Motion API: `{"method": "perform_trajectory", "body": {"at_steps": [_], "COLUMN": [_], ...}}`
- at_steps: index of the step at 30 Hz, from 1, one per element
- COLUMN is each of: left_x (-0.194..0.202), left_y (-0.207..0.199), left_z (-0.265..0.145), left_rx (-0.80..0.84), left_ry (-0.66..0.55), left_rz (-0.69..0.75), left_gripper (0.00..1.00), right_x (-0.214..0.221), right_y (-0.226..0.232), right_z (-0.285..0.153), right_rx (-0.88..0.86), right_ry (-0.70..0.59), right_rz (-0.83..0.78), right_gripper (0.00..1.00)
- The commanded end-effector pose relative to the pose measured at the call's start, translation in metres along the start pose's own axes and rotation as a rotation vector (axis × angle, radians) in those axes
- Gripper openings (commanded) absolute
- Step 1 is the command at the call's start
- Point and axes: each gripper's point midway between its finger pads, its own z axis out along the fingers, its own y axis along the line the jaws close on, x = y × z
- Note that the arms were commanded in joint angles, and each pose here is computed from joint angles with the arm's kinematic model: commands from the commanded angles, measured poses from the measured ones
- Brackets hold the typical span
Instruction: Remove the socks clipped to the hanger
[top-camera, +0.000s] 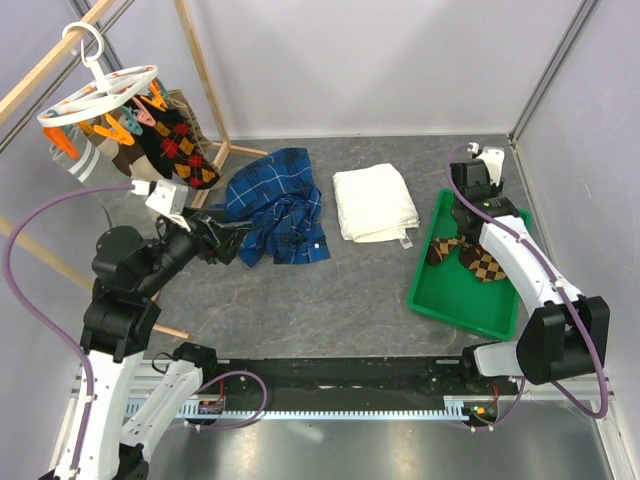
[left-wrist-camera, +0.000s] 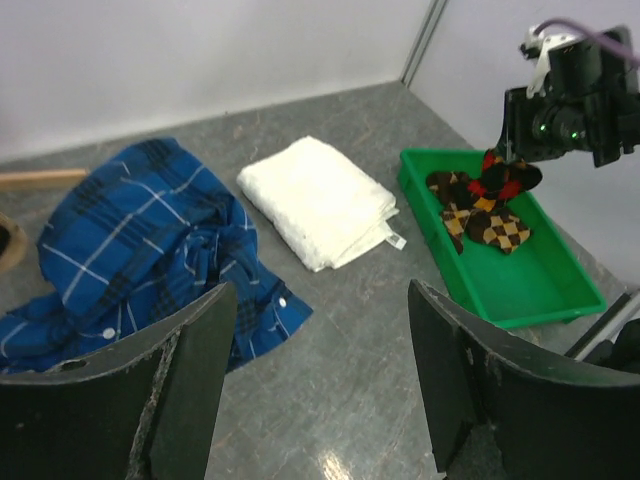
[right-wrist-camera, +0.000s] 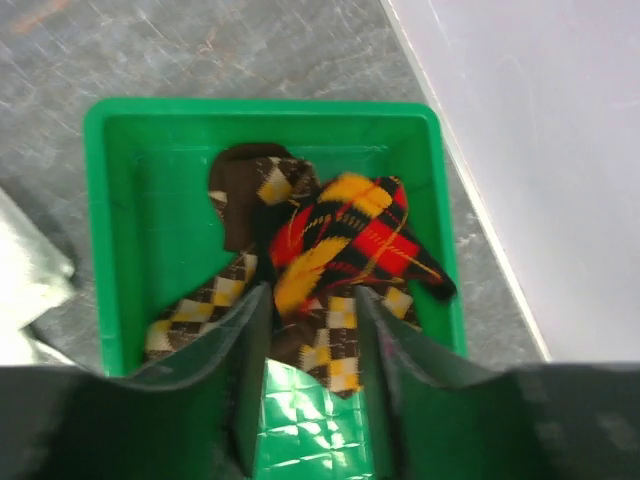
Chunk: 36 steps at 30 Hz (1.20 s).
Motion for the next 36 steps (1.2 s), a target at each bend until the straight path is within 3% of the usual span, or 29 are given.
{"method": "perform_trajectory", "body": {"at_steps": [1,9,12,14,19,24,25,29,36], "left_x": [0.009,0.038,0.051,0.056,0.07,0.08,0.085,0.078,0.049], "left_y": [-0.002,0.025,0.04,0.057,0.082,0.091,0.105,0.138,0.175], "left_z": [0.006,0.023,0.03,0.032,0.044,0.045,0.04,0.031,0.051], "left_rx": [0.027,-0.072,-0.135,-0.223,-0.334,-0.375,-0.45,-0.628,-0.787], "left_ry": [-0.008,0.041,0.076,0.09,0.134,0.127,0.121,0.055,0.008], "left_rz": [-0.04,-0.067,-0.075,-0.087,-0.115,-0.128,-0.121,-0.064,0.042], "left_gripper": [0.76,0.76,0.76,0.75,0.7,0.7,0.7,0.7,0.7], "right_x": [-0.045,-0.048,-0.059,-0.065,-0.11,-0.154,-0.152,-0.168,-0.154], "right_y": [0.003,0.021,0.054,0.085,0.163,0.235,0.251,0.285,0.278], "right_z": [-0.018,-0.019,-0.034,-0.055,-0.149,-0.229,-0.249,-0.281,-0.298], "right_rx": [-0.048,-0.155,-0.366,-0.55,-0.932,-1.205,-1.257,-1.303,-1.344], "right_ry": [-0.118,-0.131,-0.161,-0.187,-0.469,-0.671,-0.682,-0.708,-0.738], "right_rz": [0.173,0.163,0.186,0.17,0.144,0.131,0.104,0.087,0.072], "right_gripper": [0.5,0.47,0.46,0.46,0.47,0.48,0.49,0.49,0.51]}}
